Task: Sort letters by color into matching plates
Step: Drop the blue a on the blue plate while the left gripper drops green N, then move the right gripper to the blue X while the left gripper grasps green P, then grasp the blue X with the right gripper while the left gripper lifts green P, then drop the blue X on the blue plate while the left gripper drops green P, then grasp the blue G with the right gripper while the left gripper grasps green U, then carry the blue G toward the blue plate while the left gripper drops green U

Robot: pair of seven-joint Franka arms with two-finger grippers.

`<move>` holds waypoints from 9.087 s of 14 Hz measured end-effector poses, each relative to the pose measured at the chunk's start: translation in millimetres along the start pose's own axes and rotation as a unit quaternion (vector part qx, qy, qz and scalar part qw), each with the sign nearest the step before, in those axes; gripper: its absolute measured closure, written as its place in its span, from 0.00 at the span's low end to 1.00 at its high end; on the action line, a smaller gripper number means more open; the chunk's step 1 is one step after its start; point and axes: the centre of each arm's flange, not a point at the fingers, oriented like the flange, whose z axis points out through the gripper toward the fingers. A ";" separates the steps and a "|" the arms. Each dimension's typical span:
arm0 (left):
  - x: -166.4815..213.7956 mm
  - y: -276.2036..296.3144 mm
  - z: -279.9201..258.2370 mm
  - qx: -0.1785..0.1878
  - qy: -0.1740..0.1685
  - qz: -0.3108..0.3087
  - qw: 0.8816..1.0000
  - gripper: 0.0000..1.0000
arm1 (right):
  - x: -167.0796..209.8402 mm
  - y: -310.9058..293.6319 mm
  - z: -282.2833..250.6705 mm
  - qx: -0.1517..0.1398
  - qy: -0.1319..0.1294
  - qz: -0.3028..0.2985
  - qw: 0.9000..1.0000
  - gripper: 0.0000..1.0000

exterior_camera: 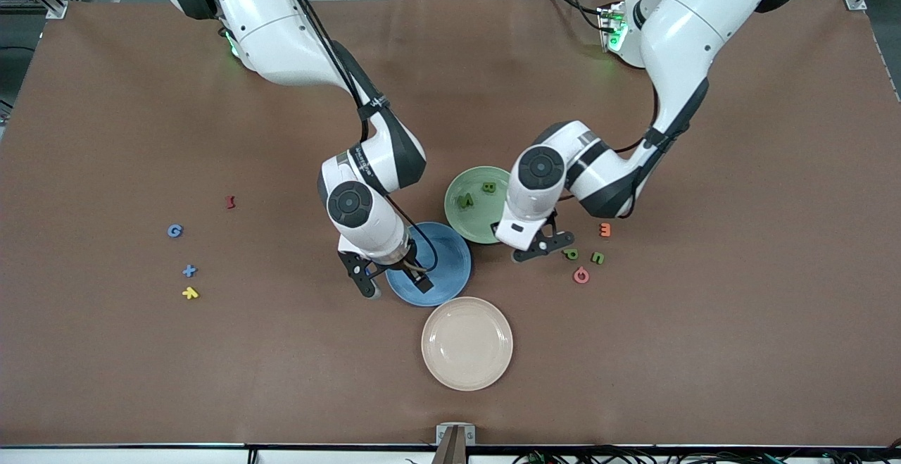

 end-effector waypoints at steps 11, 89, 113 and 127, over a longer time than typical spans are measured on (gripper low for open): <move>58.1 -78.3 26.7 0.016 -0.025 0.043 0.999 0.42 | 185.7 94.6 -33.8 -0.150 0.030 -0.207 0.966 0.00; 89.9 -128.2 12.8 -0.010 -0.006 0.217 0.976 0.04 | 84.0 98.6 -26.4 -0.100 0.017 -0.113 0.988 0.00; 87.2 -159.2 55.2 -0.035 0.035 0.269 0.962 0.42 | 371.5 438.8 -56.6 -0.073 0.013 -0.399 0.914 0.00; 87.8 -155.8 50.5 -0.038 0.038 0.267 0.962 0.74 | 398.1 442.8 -23.1 -0.084 0.028 -0.402 0.911 0.09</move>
